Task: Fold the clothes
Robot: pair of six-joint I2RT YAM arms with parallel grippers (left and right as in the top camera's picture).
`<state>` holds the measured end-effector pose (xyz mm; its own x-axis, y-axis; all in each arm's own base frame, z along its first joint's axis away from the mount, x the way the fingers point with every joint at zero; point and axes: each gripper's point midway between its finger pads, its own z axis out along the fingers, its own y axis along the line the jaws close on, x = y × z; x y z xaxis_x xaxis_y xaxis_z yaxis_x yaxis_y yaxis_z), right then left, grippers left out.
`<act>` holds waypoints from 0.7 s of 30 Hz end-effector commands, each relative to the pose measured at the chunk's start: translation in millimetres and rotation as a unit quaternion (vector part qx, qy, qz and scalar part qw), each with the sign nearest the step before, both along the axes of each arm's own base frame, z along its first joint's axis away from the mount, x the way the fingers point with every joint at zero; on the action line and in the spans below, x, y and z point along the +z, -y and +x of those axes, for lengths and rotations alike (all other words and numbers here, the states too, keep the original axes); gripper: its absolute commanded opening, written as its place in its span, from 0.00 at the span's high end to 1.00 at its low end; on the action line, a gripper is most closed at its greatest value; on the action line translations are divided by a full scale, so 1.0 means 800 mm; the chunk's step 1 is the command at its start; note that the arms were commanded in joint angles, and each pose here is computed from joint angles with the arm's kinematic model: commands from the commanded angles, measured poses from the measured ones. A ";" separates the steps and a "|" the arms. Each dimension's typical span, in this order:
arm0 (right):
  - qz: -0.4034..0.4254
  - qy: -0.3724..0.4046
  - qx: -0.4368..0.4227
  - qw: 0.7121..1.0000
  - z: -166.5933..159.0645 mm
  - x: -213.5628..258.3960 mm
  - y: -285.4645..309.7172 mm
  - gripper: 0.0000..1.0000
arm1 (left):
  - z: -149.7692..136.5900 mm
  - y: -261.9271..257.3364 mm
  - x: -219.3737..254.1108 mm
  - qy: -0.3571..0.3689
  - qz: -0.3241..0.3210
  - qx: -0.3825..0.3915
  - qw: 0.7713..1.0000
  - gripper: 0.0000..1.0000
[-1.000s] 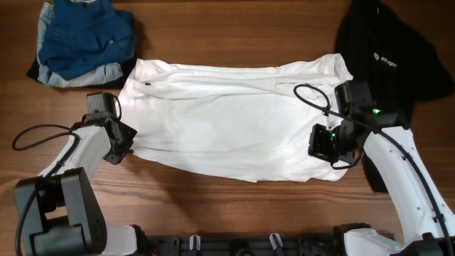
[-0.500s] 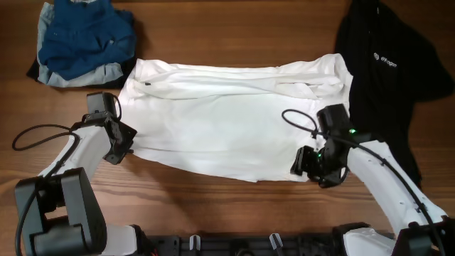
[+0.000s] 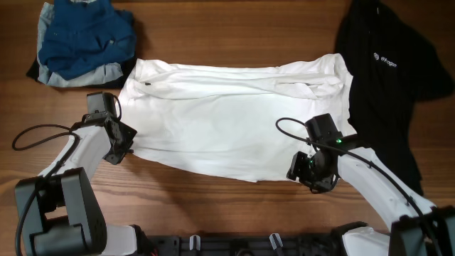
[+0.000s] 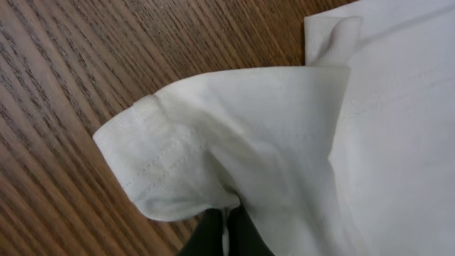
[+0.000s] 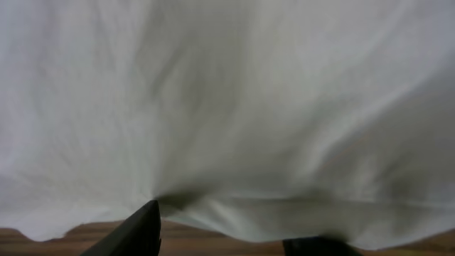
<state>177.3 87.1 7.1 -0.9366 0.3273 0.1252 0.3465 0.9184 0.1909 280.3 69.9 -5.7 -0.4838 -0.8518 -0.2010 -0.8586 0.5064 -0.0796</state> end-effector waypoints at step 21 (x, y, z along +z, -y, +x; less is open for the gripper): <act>0.027 -0.004 0.102 0.994 0.020 0.111 -0.017 0.96 | -0.030 0.000 -0.033 -0.050 -0.003 0.008 0.999 0.96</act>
